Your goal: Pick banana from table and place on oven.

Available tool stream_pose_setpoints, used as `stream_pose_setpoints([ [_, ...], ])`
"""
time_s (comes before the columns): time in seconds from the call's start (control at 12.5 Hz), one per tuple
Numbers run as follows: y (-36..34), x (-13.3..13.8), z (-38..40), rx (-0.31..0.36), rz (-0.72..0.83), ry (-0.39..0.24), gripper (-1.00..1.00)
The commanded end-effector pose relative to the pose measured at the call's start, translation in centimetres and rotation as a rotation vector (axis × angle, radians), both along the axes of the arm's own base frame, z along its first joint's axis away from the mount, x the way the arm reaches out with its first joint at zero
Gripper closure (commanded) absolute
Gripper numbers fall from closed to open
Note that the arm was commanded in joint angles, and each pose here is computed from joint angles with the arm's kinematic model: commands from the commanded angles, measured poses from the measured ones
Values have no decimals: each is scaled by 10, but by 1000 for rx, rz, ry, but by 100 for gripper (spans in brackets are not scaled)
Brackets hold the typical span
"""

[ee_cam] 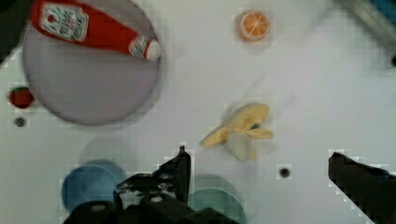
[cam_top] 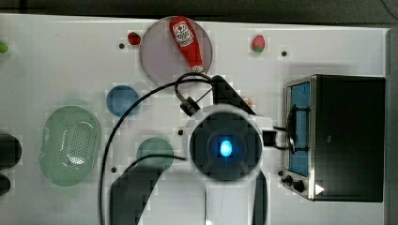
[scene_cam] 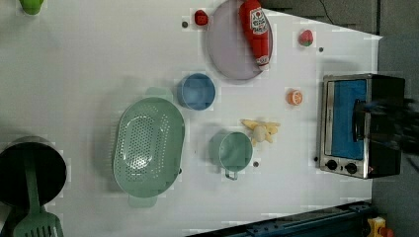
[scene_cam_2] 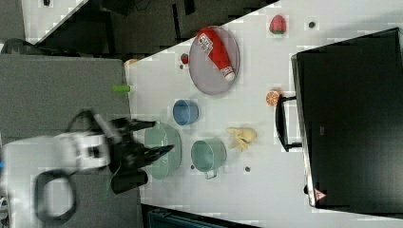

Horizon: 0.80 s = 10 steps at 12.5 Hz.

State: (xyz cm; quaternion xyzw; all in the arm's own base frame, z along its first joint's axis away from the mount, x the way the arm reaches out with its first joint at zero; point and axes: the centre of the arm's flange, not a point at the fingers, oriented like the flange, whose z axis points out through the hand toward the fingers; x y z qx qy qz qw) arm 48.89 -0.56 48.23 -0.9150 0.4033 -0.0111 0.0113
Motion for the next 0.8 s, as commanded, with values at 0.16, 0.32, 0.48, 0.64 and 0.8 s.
stream_pose_setpoints([
  [0.16,-2,5,-116,-5,33,62,-100],
  [0.32,-2,4,-167,0,33,52,-100],
  [0.48,1,-1,-207,4,37,47,-100],
  [0.64,5,-6,-240,9,43,61,-100],
  [0.8,11,-9,-269,16,54,92,-100],
])
